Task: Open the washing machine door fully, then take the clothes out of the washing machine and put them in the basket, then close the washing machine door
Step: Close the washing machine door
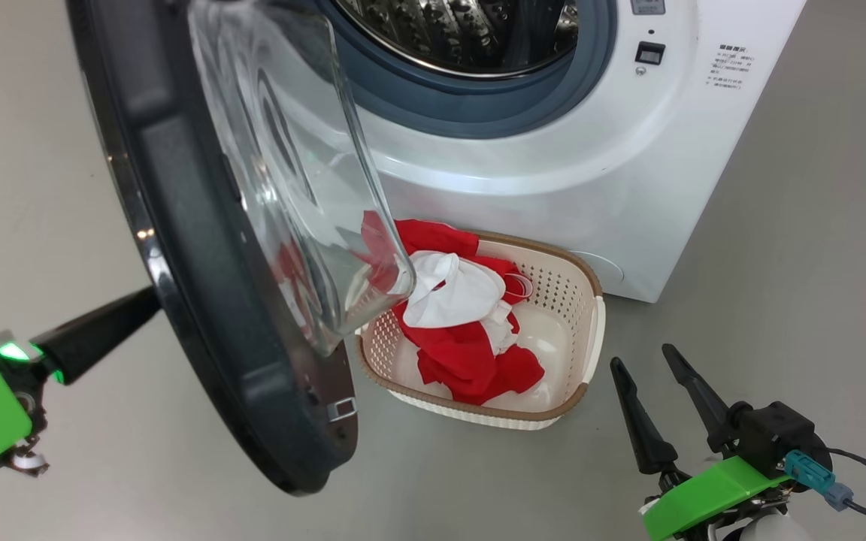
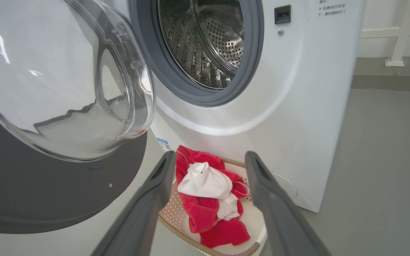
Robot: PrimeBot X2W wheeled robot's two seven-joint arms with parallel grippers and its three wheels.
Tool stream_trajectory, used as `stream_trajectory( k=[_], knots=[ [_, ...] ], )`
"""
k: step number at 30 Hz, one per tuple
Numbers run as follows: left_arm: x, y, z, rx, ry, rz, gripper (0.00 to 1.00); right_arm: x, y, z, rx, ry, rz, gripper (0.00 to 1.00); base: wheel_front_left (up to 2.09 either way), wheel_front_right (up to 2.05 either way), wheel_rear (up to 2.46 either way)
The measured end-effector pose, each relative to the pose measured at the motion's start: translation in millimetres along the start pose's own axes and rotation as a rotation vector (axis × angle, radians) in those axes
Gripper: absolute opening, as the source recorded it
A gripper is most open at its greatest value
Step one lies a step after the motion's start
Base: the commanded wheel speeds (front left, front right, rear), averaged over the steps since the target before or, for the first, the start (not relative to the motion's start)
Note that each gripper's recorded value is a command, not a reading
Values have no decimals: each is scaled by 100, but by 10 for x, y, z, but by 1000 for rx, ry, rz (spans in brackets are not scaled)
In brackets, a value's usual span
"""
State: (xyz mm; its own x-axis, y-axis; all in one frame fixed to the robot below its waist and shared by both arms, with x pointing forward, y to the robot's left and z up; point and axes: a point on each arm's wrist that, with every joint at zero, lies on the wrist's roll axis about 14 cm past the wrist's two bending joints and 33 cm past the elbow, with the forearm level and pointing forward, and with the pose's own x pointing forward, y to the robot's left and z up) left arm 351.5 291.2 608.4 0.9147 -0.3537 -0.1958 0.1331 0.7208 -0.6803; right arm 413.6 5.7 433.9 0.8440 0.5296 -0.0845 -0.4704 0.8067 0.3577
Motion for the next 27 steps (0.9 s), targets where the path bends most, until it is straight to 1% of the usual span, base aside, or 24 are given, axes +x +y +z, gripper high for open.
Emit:
stream_trajectory(
  k=[2, 3, 4, 5, 6, 7, 10, 11, 12, 16, 22, 27],
  knots=[
    [-32, 63, 27, -16, -33, 18, 0, 1, 13, 14, -2, -3, 3, 100, 0, 0, 0],
    [-55, 96, 39, -24, -53, 27, 7, 0, 27, 22, -4, -5, 7, 100, 0, 0, 0],
    [-86, 140, 48, -33, -74, 41, 17, -2, 44, 32, -7, -7, 11, 100, 0, 0, 0],
    [-86, 140, 48, -33, -74, 41, 22, -2, 44, 32, -7, -7, 11, 100, 0, 0, 0],
    [-120, 195, 34, -41, -90, 59, 30, -6, 62, 42, -9, -9, 15, 100, 0, 0, 0],
    [-160, 263, -5, -49, -98, 82, 39, -8, 82, 52, -11, -11, 20, 100, 0, 0, 0],
    [-276, 444, -162, -79, -125, 144, 73, -10, 152, 86, -13, -18, 37, 100, 0, 0, 0],
    [-316, 492, -217, -92, -134, 159, 88, -13, 173, 96, -13, -20, 42, 100, 0, 0, 0],
    [-360, 541, -265, -103, -148, 176, 100, -24, 191, 97, -15, -20, 45, 100, 0, 0, 0],
    [-536, 718, -427, -157, -223, 236, 100, -102, 256, 36, -14, 0, 58, 100, 0, 0, 0],
    [-719, 886, -644, -231, -328, 299, 100, -91, 329, 75, -16, -8, 77, 100, 0, 0, 0],
    [-809, 1021, -875, -266, -384, 362, 100, -124, 352, 45, -20, 2, 83, 100, 0, 0, 0]
  ],
)
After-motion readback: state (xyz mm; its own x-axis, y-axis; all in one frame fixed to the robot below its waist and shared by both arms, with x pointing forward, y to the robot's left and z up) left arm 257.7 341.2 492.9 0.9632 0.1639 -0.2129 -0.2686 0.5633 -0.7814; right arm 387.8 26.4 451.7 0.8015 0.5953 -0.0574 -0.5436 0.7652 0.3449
